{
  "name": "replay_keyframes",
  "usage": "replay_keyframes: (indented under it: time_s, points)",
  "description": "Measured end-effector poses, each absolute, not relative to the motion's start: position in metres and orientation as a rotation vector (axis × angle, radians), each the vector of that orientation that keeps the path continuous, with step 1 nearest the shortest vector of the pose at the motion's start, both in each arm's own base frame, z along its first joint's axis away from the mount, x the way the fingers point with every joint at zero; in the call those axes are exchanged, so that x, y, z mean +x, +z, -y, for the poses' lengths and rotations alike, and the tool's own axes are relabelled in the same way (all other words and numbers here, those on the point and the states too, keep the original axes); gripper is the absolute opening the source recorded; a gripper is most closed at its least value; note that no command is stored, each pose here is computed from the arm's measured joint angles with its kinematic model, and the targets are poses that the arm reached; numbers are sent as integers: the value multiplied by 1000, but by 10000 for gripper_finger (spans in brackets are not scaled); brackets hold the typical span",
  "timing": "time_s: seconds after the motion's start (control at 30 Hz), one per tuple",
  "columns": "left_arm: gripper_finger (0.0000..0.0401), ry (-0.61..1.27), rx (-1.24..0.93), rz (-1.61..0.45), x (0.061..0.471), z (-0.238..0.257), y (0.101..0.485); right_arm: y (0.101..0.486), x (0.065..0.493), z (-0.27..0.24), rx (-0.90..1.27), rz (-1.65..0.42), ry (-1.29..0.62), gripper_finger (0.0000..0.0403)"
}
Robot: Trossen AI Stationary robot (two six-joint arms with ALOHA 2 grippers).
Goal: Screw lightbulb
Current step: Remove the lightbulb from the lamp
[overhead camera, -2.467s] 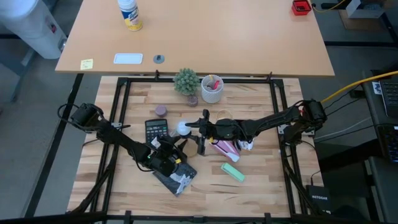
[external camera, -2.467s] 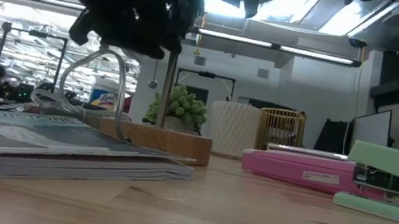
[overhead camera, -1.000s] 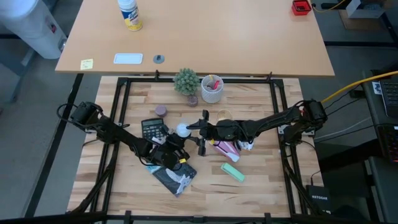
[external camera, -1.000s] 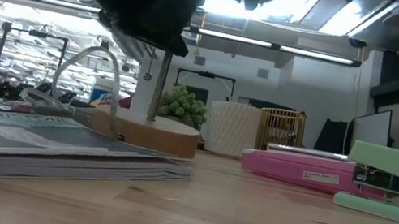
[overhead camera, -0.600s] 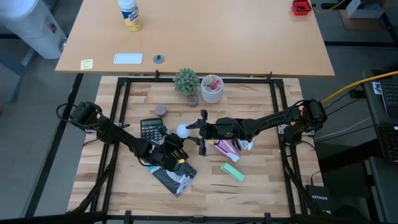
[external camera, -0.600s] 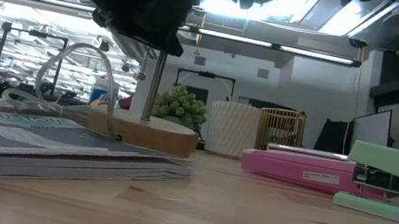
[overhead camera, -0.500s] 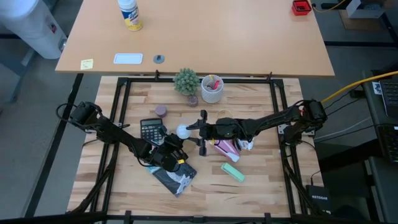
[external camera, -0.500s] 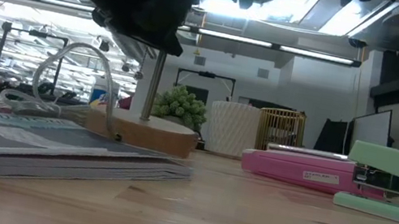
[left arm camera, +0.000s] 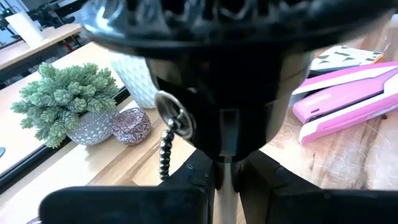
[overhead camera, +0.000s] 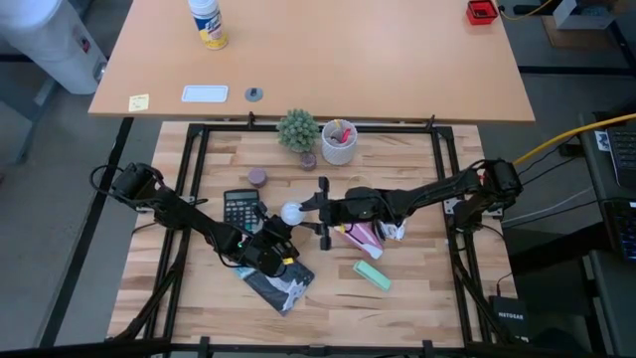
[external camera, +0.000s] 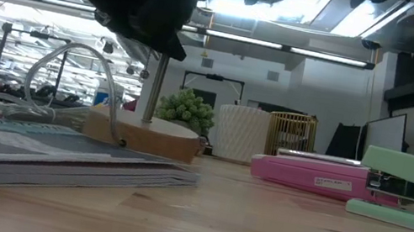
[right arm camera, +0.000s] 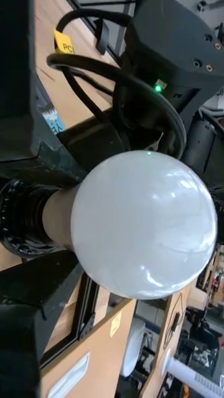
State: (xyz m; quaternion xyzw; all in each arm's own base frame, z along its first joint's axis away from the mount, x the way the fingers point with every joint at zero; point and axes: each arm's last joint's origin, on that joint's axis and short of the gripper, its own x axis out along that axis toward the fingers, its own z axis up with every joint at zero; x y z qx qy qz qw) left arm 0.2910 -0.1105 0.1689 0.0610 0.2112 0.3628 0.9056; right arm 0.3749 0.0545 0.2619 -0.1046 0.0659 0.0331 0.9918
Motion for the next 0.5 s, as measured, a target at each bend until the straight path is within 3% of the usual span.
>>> replay_keyframes:
  time_s: [0.5]
  points:
    - [37, 715, 138, -433, 287, 121, 169, 262, 376, -47, -274, -116, 181, 173]
